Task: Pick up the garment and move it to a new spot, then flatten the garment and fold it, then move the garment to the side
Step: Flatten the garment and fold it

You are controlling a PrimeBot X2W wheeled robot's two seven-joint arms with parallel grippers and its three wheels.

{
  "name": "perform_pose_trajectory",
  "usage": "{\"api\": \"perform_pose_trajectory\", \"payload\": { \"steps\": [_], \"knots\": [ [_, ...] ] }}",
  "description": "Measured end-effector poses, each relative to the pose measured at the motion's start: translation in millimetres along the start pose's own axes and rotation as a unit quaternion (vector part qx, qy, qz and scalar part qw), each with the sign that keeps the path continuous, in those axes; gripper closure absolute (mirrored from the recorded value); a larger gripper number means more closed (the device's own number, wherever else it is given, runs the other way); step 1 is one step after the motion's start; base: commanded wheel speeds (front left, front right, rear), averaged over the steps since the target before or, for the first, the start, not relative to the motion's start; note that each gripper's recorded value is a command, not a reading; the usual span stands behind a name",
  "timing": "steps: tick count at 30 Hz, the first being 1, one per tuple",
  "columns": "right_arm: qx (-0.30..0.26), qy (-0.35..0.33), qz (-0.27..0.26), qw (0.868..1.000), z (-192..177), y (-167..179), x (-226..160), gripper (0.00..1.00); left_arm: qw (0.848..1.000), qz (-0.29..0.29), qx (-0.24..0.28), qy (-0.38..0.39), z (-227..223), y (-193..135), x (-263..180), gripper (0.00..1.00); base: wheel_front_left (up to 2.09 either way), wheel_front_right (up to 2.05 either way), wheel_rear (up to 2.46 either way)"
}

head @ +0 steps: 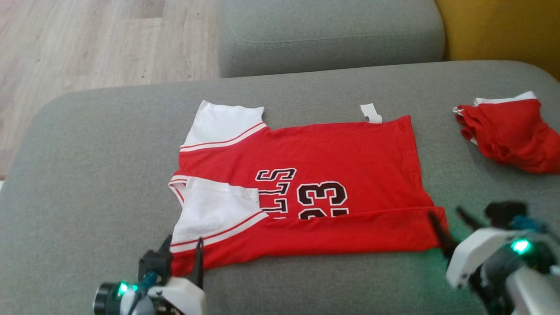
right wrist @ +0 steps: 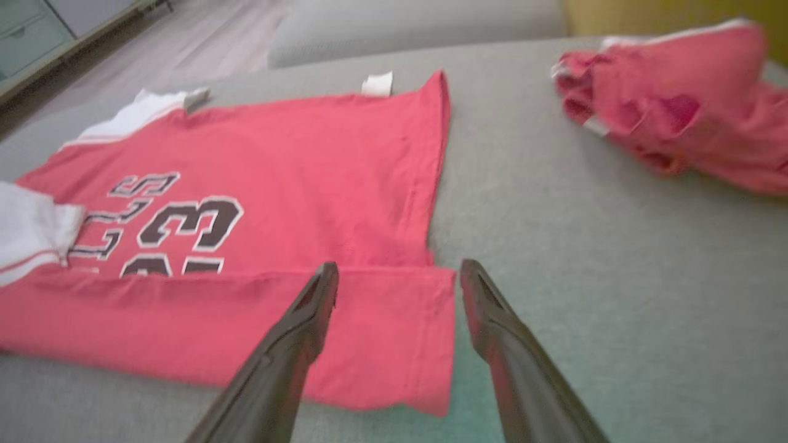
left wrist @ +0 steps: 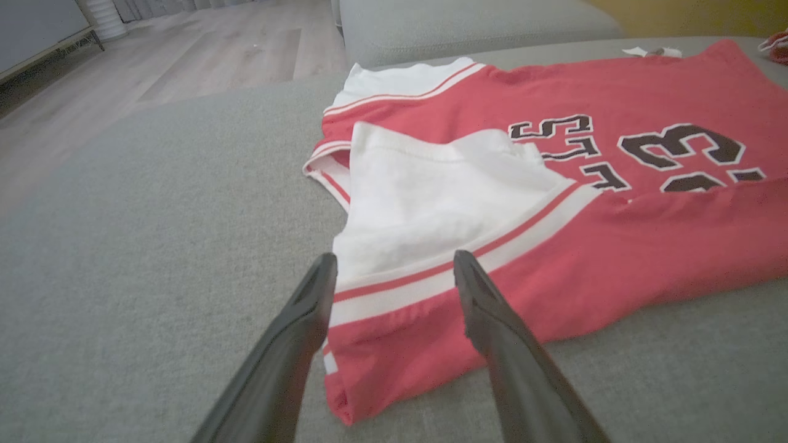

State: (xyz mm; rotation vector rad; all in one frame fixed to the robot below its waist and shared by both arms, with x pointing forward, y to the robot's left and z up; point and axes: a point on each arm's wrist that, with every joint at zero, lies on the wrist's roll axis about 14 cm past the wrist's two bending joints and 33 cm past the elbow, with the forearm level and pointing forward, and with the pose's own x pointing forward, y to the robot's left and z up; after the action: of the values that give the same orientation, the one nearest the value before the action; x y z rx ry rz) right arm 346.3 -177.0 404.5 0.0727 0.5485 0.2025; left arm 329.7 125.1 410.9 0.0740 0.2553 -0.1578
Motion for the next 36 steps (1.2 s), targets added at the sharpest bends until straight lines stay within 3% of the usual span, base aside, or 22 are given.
{"api": "perform_pose_trajectory", "payload": {
  "steps": [5, 9, 15, 23, 29, 36],
  "knots": [
    [-0.016, -0.11, -0.018, 0.994, 70, -17, -13, 0.0, 0.997, 0.015, -0.011, -0.075, 48, 8, 17, 0.0, 0.0, 0.0, 0.0],
    [-0.046, -0.202, -0.026, 0.978, 128, -21, -26, 0.0, 0.988, 0.007, -0.02, -0.155, 105, 8, 29, 0.0, 0.0, 0.0, 0.0],
    [-0.075, -0.259, -0.025, 0.963, 155, -15, -33, 0.0, 0.975, -0.015, -0.032, -0.219, 151, 2, 30, 0.0, 0.0, 0.0, 0.0],
    [-0.085, -0.242, -0.014, 0.966, 143, -5, -18, 0.0, 0.979, -0.058, -0.034, -0.193, 143, -8, 50, 0.0, 0.0, 0.0, 0.0],
    [-0.101, -0.241, -0.011, 0.965, 158, -7, 2, 0.0, 0.987, -0.109, 0.015, -0.113, 142, -11, 102, 0.0, 0.0, 0.0, 0.0],
    [-0.14, -0.235, -0.002, 0.962, 179, -9, 30, 0.0, 0.988, -0.136, 0.079, -0.012, 138, -7, 173, 0.0, 0.0, 0.0, 0.0]
  ]
}}
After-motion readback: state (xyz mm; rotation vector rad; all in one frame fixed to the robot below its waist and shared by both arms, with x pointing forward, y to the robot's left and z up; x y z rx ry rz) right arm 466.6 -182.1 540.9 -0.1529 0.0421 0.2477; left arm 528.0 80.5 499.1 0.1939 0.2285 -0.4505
